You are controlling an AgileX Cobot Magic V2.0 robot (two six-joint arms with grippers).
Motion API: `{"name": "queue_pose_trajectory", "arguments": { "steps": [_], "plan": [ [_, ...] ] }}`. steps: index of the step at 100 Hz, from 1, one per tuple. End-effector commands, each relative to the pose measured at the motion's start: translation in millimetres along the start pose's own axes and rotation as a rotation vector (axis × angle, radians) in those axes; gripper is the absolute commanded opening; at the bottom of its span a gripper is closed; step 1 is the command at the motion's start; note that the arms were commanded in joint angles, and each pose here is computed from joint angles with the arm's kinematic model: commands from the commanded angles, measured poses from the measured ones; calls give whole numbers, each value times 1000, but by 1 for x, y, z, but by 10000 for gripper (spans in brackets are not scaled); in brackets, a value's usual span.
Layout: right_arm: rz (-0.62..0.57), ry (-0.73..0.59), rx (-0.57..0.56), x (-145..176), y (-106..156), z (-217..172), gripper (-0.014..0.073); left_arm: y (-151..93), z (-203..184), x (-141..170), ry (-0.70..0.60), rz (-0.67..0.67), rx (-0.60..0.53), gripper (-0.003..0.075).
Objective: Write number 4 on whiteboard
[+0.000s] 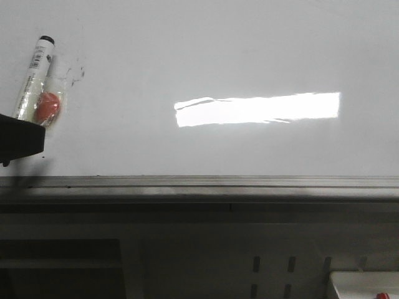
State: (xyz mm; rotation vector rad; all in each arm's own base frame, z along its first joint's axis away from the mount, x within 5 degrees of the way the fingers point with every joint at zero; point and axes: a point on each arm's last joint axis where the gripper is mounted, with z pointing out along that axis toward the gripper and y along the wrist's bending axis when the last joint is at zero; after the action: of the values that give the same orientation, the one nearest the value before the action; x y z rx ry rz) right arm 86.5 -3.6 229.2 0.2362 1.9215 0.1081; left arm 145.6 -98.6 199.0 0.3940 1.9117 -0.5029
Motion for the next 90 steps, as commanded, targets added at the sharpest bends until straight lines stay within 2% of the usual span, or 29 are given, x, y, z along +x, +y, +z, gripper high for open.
{"name": "queue_pose_trajectory", "arguments": {
  "steps": [1, 3, 4, 5, 11, 23, 32, 43, 59, 66, 76, 86, 90],
  "plan": [
    [-7, -107, -8, -19, 3, -2, -64, -3, 5, -14, -95, -15, 12, 276],
    [-7, -107, -8, -19, 3, -2, -64, -3, 6, -13, -89, -15, 10, 206],
    [-7, -107, -8, -19, 3, -2, -64, -3, 6, -13, -87, -15, 10, 206],
    [-7, -107, -8, -19, 3, -2, -64, -3, 6, -13, -84, -15, 9, 148],
    [-7, -98, -7, -18, 3, -2, -64, -2, 8, -11, -70, -14, 7, -18],
    [-15, -63, -23, -22, 5, -5, -64, -3, 8, -12, -81, -9, 12, -20],
    [-49, -36, -88, -27, 13, -8, -64, -7, 4, -15, -100, 61, 51, -20],
    [-155, 12, -227, -32, 29, -12, -64, -18, -7, -21, -155, 267, 153, -20],
    [-228, 71, -491, -43, 62, -14, -64, -32, -29, -29, -263, 579, 275, -20],
    [-296, 84, -605, -47, 80, -15, -52, -35, -35, -28, -286, 657, 298, -20],
    [-355, 80, -747, -50, 107, -16, 65, -37, -38, -28, -304, 718, 321, -20],
    [-376, 56, -862, -55, 134, -19, 286, -42, -40, -26, -332, 785, 370, -20],
    [-382, 47, -896, -56, 145, -19, 345, -44, -41, -25, -341, 821, 392, -20]
  ]
}}
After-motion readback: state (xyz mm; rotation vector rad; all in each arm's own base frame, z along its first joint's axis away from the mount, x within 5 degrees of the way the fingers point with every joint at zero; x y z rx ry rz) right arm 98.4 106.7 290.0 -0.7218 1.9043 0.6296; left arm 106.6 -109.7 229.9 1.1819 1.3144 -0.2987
